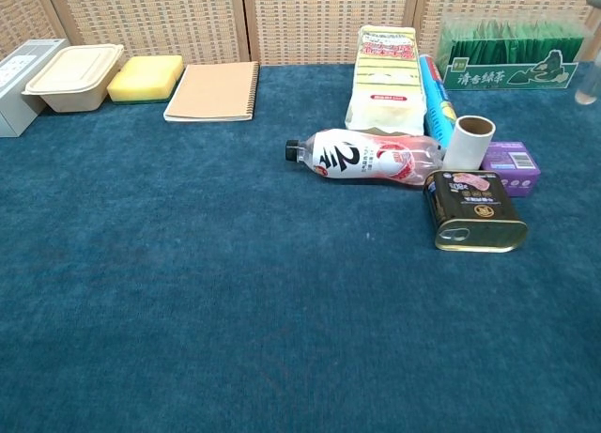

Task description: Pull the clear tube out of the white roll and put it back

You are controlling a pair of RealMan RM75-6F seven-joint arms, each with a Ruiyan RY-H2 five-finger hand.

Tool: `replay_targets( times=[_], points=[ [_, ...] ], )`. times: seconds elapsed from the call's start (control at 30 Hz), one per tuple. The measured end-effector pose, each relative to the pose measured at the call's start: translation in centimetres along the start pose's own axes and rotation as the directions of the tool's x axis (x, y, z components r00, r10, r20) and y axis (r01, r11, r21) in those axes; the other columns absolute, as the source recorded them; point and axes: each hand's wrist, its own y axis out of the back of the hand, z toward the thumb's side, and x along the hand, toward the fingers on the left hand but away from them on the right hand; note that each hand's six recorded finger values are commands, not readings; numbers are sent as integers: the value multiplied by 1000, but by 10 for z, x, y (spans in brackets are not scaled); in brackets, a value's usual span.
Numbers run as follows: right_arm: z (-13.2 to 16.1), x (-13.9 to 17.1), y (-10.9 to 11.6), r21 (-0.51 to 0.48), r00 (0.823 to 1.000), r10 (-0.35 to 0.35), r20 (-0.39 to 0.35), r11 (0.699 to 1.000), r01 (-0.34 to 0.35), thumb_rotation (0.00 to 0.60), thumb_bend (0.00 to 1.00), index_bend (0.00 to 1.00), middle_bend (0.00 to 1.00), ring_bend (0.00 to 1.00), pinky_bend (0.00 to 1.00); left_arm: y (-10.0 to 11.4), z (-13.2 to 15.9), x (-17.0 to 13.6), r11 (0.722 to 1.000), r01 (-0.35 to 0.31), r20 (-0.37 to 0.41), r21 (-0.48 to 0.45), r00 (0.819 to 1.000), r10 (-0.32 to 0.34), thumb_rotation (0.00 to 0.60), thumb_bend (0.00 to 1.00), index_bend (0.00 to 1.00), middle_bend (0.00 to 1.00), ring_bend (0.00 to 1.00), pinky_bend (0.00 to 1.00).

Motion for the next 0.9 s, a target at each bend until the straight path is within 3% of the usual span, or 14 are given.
replay_targets(
  times=[0.07, 0.17, 0.23, 0.33, 0.5, 0.67, 0.8, 0.9],
  points=[
    [-3, 5, -8, -19, 999, 38, 26, 999, -37, 600, 452, 838, 936, 1000, 899, -1, 5, 0, 1000, 4, 27, -6, 1000, -4, 600, 181, 235, 146, 120, 263],
    [-7, 12, -9, 10, 997, 82, 4, 997, -82, 600, 459, 838, 938, 1000, 895, -1, 4, 2, 1000, 2, 22, -1, 1000, -2, 600, 181, 235, 146, 120, 265],
    [-6, 10, 2, 38, 998, 54, -22, 998, -53, 600, 462, 838, 938, 1000, 893, 0, -1, 3, 1000, -1, -4, 6, 1000, 1, 600, 180, 235, 146, 120, 265],
    [1, 6, 7, 6, 999, 22, -27, 1000, -22, 600, 456, 838, 938, 1000, 895, 0, 0, 2, 1000, 0, -4, 8, 1000, 0, 600, 181, 235, 146, 120, 265],
    [-2, 16, -12, -25, 992, 125, 0, 992, -125, 600, 465, 840, 940, 1000, 893, -1, 11, 3, 1000, 1, 51, 2, 999, -1, 600, 181, 235, 146, 120, 268],
    [-3, 9, 5, -29, 996, 84, -3, 996, -84, 600, 464, 841, 940, 1000, 895, -1, 5, 2, 1000, 7, 26, 1, 1000, -7, 600, 181, 235, 146, 120, 269],
    [0, 15, -8, -29, 988, 150, -20, 988, -150, 600, 464, 842, 940, 1000, 895, 0, 3, 4, 1000, 1, 13, 5, 1000, -1, 600, 181, 235, 146, 120, 270],
    [9, 13, -8, -67, 990, 137, -34, 988, -139, 600, 464, 842, 940, 1000, 894, -2, 6, 2, 1000, 10, 31, -3, 999, -10, 600, 180, 235, 146, 120, 270]
  ],
)
